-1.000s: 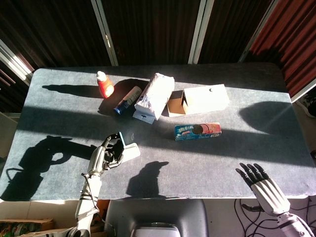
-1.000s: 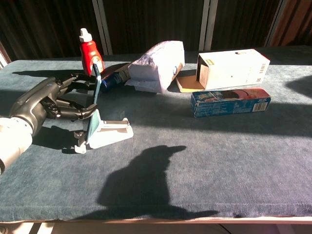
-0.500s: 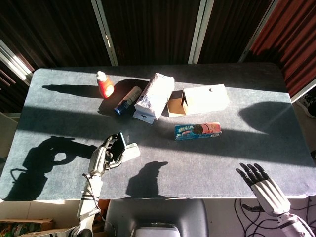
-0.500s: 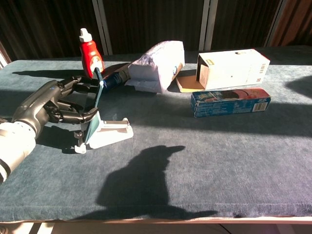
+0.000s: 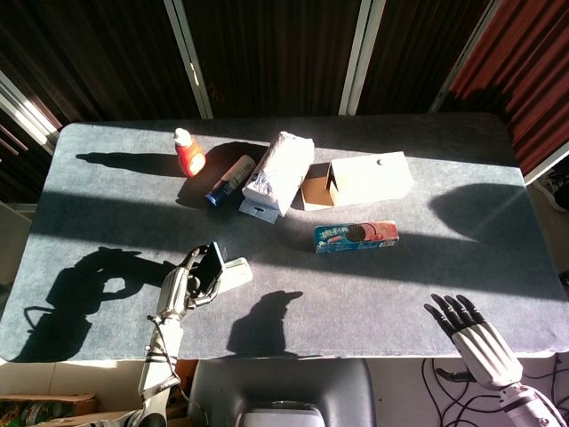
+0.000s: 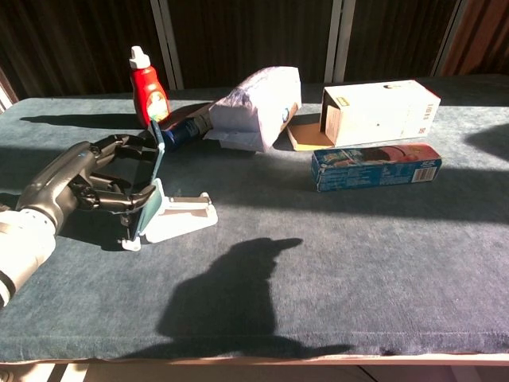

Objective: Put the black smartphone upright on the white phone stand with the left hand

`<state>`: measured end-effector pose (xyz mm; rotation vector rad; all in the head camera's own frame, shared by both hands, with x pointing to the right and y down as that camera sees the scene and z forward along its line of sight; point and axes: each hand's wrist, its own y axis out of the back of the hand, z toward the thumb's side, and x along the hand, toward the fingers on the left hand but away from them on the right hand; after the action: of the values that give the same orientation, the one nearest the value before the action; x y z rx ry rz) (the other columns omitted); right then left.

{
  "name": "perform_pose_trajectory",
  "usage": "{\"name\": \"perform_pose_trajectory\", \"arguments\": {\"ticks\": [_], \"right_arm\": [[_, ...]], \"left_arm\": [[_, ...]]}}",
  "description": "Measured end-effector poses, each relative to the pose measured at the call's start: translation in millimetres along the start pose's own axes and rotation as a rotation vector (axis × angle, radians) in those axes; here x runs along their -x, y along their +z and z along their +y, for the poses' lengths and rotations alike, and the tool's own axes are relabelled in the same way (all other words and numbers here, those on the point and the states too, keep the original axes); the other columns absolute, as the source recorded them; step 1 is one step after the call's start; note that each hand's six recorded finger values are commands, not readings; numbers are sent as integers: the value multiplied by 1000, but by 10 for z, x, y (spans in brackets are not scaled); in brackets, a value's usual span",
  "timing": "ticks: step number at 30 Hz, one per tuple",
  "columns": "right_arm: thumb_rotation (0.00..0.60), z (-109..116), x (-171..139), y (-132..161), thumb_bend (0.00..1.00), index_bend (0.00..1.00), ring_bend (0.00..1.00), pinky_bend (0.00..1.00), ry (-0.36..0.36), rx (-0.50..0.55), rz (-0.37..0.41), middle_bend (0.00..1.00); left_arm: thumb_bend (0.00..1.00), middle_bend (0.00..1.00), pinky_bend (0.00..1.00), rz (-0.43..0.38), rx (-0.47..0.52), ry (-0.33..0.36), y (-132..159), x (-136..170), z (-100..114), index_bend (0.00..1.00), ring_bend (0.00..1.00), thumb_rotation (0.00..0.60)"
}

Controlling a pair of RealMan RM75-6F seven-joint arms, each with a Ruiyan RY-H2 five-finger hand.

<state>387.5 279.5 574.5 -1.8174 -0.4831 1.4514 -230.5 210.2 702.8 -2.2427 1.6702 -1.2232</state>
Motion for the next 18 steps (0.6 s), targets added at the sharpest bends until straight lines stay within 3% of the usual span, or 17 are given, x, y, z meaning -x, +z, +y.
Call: {"name": "perform_pose_trajectory", "arguments": {"ticks": [10,18], "right_arm": [[600,6,-6,-6,234,0,0,0,-1,2,1,0],[600,0,-3,0,234,0,0,0,1,0,2,0]], "left_arm": [[558,1000,256,3,4,6,-41,-8,-30,903,742,600],[505,971,246,-4,24,0,-63,-1,-30,755,680,600]]}}
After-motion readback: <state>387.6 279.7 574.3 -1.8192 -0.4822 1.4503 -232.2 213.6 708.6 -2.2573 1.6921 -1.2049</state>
